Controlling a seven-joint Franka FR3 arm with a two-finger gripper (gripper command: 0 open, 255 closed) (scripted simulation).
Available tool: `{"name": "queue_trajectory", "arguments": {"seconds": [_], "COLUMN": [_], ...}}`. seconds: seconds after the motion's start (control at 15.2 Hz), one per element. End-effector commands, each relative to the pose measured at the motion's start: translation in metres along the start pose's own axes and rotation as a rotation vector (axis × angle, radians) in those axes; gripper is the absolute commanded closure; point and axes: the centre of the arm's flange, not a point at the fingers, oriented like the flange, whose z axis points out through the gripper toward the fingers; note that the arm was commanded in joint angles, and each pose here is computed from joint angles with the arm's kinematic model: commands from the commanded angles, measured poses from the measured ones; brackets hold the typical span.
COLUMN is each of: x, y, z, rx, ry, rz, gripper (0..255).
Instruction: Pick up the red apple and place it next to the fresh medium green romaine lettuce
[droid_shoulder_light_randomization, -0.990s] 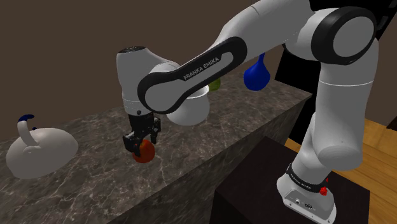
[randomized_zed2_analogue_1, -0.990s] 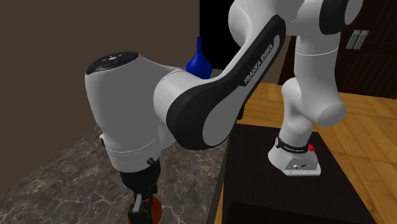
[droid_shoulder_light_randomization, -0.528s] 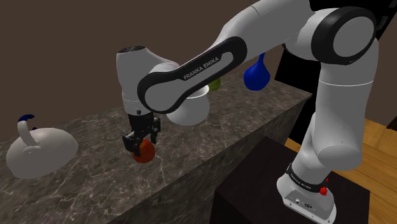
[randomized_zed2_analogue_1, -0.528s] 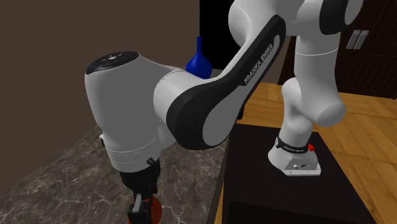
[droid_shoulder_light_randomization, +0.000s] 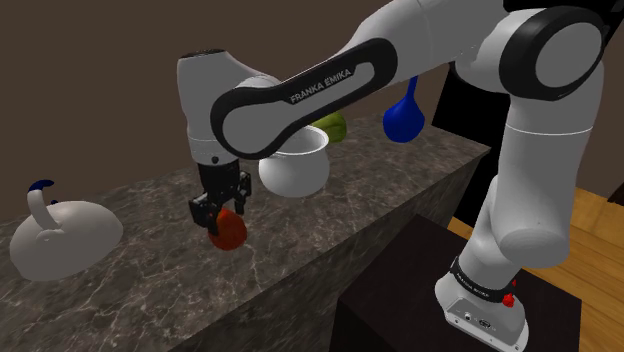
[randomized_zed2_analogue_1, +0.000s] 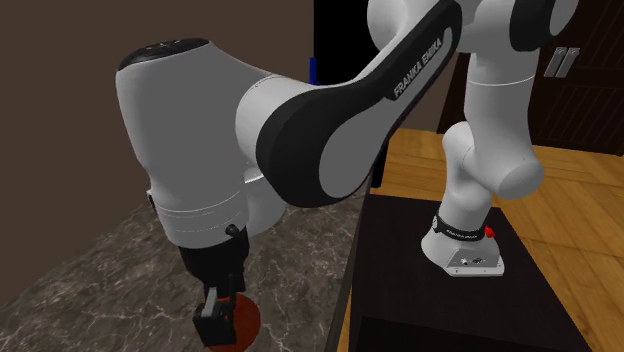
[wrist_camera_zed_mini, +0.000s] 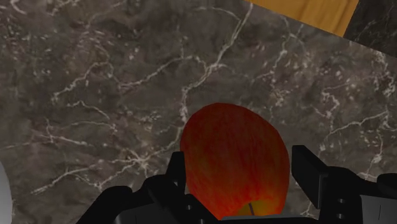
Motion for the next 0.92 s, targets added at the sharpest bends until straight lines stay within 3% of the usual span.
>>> {"name": "queue_trajectory", "arguments": {"seconds": [0.0, 0.86], "x": [0.000, 0.000], "y": [-0.001, -0.005], "z": [-0.011, -0.080], "rx": [0.000, 0.000], "ry": [0.000, 0.000], "rz": [0.000, 0.000], "gripper": [255, 255]}}
